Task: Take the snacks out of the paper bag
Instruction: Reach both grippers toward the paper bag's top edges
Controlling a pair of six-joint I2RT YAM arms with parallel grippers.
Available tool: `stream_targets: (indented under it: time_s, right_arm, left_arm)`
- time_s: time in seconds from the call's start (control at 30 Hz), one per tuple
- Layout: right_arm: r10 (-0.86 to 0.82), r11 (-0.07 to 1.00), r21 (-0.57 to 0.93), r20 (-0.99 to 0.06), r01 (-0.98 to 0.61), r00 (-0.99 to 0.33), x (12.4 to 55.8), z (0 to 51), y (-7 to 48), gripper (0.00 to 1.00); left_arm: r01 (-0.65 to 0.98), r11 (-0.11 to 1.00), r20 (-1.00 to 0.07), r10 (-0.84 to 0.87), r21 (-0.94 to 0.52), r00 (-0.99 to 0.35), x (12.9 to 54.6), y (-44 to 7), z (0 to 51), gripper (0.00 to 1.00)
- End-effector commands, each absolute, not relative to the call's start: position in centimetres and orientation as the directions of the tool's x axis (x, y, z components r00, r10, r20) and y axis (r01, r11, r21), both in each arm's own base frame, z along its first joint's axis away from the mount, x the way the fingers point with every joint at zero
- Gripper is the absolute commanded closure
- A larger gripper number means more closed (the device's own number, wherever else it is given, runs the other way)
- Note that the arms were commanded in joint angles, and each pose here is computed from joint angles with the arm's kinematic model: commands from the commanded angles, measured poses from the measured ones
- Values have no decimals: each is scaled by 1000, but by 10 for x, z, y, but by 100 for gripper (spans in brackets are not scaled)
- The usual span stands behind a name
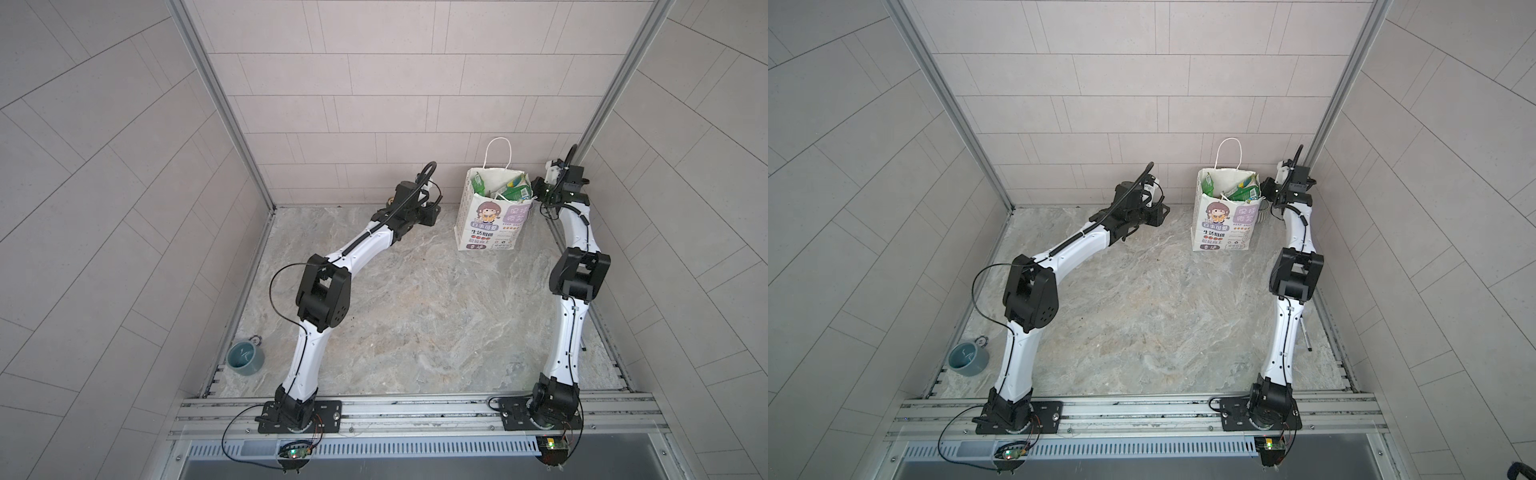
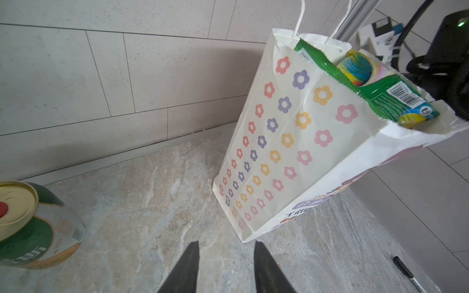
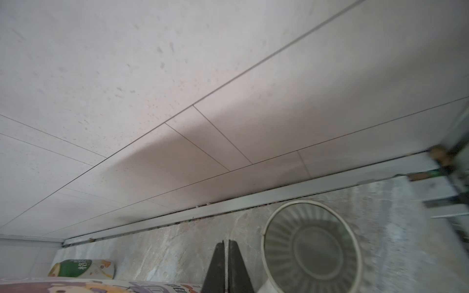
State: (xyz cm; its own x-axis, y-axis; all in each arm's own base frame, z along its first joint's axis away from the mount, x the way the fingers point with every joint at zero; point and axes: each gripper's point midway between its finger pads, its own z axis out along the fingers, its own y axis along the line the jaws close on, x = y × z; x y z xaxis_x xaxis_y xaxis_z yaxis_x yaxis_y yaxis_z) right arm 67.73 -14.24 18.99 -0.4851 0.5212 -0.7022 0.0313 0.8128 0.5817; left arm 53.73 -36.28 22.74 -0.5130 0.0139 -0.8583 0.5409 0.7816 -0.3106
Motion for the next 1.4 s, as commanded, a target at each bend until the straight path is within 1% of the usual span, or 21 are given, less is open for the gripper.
stream_targets:
  time_s: [0.0,0.17,0.6,0.77,0.93,1.17,1.37]
  right_arm:
    - [549,736,666,-691,-121,-470,688,204,-123,93]
    - [555,671,709,-673,-214,-489,694,194,-105,93]
    - [446,661,676,-702,-324,-555,689,178,-54,92]
    - [386,676,641,-729,-364,-566,679,176,-36,92]
    - [341,663,627,-739,-409,-581,668,177,-21,93]
    - [235,681,557,-781,-476,-578,644,179,9,92]
    - [173,694,515,-798,-504,-577,629,182,29,92]
  left_arm:
    - [550,785,-875,21,-285,-483,532,-359,242,57]
    - [539,805,-887,34,-249,-461,528,-349,243,56]
    - [509,836,-903,41,-204,-428,517,-328,250,53]
    - [477,858,-909,30,-190,-415,513,-314,252,51]
    - [446,880,-921,29,-161,-389,504,-296,259,49]
    - [404,906,-936,22,-129,-350,491,-267,270,48]
    - [359,925,-949,-7,-126,-315,479,-235,286,42]
